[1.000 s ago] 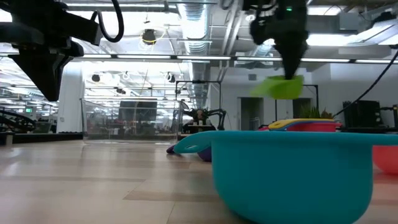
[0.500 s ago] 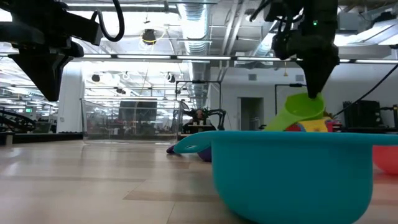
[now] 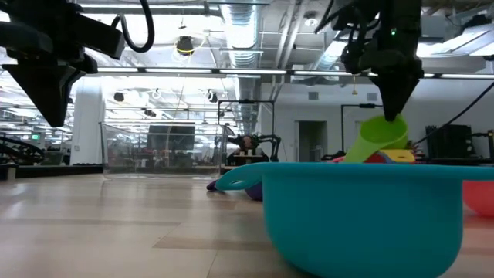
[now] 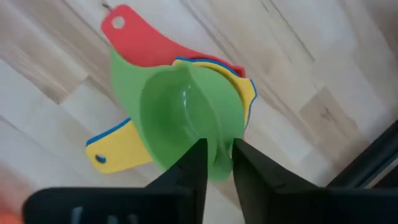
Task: Nest measuring cups in basket
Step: Stack the green measuring cup on top of the yellow measuring cup, then stack the light blue measuring cup on top of the green measuring cup
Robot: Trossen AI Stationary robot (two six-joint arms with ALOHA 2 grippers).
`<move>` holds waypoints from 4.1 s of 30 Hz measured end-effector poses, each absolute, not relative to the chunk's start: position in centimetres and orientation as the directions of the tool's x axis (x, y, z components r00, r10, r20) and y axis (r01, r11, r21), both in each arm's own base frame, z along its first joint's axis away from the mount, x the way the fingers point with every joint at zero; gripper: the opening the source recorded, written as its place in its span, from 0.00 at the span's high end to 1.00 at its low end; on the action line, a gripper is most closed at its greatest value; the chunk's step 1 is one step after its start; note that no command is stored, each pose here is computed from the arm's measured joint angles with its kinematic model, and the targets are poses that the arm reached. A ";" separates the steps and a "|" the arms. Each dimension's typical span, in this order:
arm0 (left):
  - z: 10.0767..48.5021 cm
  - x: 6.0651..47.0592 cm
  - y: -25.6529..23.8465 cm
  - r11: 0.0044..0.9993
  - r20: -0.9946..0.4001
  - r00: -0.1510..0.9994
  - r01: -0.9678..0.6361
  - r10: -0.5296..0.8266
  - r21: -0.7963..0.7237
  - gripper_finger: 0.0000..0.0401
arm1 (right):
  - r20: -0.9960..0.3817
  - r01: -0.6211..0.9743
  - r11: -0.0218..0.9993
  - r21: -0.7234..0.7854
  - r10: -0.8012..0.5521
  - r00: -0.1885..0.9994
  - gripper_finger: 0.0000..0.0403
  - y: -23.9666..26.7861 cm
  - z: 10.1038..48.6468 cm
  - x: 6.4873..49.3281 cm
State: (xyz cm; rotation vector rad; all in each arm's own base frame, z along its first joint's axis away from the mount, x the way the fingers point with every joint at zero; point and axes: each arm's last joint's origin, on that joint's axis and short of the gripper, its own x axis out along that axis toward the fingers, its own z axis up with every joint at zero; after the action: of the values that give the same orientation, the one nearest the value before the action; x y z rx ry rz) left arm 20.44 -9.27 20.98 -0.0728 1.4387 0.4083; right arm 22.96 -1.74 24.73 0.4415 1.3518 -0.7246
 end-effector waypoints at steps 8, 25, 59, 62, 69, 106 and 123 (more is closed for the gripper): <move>21.0 20.5 -9.3 0.927 -0.971 0.079 -0.324 0.227 0.191 1.00 | -0.974 0.713 0.695 -0.092 -0.211 0.081 0.59 -2.0 25.8 22.0; 21.5 23.7 -10.5 0.989 -0.917 0.392 -0.147 0.078 0.021 1.00 | -0.968 0.438 0.896 -0.078 -0.173 0.181 0.55 4.3 25.9 22.1; 17.3 37.4 -18.3 0.824 -0.805 0.354 0.500 -0.477 -0.268 1.00 | -0.840 0.349 0.924 0.155 -0.063 0.540 0.66 14.0 27.8 22.0; 16.5 38.1 -20.0 0.791 -0.802 0.338 0.558 -0.493 -0.251 1.00 | -0.799 0.319 0.933 0.166 -0.062 0.598 0.67 14.9 29.3 21.9; 14.2 39.4 -24.1 0.766 -0.807 0.309 0.591 -0.503 -0.251 1.00 | -0.700 0.225 0.966 0.129 -0.072 0.710 0.68 16.6 32.7 21.1; 23.2 37.6 -21.0 0.973 -0.989 -0.089 0.209 0.115 0.094 1.00 | -0.704 0.339 0.935 -0.100 -0.308 0.640 0.70 16.0 32.8 18.2; 26.5 25.2 -12.8 0.964 -0.965 0.166 -0.205 0.202 0.166 1.00 | -0.792 0.225 0.971 -0.080 -0.199 0.577 0.70 8.7 30.2 25.9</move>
State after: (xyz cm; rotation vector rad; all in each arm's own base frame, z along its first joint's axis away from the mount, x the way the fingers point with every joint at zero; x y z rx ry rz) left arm 25.25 -12.76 26.54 -0.0031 1.3733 0.2897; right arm 25.86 8.73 30.15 0.0303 0.9227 -0.2484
